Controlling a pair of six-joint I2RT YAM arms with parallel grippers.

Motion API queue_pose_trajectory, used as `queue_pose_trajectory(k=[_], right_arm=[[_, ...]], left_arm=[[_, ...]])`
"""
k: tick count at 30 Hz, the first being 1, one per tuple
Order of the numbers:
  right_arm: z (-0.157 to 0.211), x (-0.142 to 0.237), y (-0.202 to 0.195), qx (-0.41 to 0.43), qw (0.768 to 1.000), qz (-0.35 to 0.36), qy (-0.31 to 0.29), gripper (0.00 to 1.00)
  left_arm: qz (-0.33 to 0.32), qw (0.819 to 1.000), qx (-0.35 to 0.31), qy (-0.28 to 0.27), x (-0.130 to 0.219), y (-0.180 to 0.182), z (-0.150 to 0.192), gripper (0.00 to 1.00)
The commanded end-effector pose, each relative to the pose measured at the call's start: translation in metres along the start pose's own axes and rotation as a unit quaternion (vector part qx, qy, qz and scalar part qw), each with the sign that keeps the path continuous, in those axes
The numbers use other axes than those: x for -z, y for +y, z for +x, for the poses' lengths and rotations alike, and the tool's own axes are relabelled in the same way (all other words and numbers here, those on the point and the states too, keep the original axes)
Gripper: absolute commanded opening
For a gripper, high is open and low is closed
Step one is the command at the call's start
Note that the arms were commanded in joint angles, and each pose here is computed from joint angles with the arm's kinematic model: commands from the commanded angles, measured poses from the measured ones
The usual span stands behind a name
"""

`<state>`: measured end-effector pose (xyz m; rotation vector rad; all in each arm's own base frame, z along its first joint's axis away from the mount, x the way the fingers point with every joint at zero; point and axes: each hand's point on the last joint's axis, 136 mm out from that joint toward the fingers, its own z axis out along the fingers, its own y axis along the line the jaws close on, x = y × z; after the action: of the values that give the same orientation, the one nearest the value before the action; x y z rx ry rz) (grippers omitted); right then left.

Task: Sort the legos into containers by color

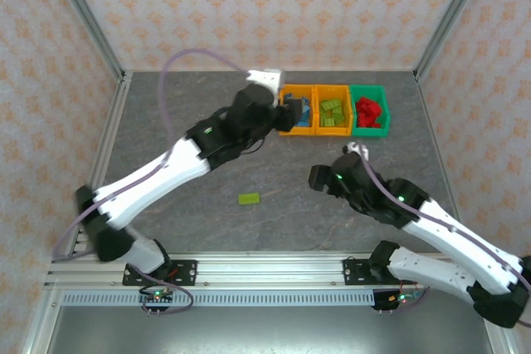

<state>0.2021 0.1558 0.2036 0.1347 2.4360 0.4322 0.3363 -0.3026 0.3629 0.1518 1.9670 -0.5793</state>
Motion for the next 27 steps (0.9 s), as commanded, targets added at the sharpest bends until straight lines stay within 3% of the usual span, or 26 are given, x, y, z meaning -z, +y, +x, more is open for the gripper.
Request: queue_pose_trajectory(k=[1, 7, 11, 15, 20, 27], right_arm=[[0.010, -0.019, 0.041, 0.032, 0.997, -0.050, 0.051, 0.96], [0.034, -0.070, 0.098, 0.044, 0.992, -0.071, 0.097, 0.99], [0.057, -0.107, 0.117, 0.072, 0.990, -0.028, 0.115, 0.99], [0.079, -0.140, 0.128, 0.096, 0.986, 0.004, 0.136, 0.99], [0.111, -0.171, 0.141, 0.113, 0.979, 0.013, 0.168, 1.00], [0.134, -0.195, 0.154, 0.130, 0.974, 0.031, 0.182, 1.00]], left_arm=[[-0.042, 0.997, -0.058, 0.037, 0.038, 0.039, 0.044, 0.56], [-0.060, 0.974, -0.199, 0.096, 0.121, 0.100, 0.094, 0.68], [-0.058, 0.950, -0.288, 0.107, 0.155, 0.124, 0.111, 0.79], [-0.066, 0.935, -0.333, 0.107, 0.168, 0.145, 0.130, 0.88], [-0.044, 0.930, -0.353, 0.094, 0.176, 0.154, 0.154, 1.00], [-0.038, 0.924, -0.374, 0.068, 0.181, 0.159, 0.158, 1.00]])
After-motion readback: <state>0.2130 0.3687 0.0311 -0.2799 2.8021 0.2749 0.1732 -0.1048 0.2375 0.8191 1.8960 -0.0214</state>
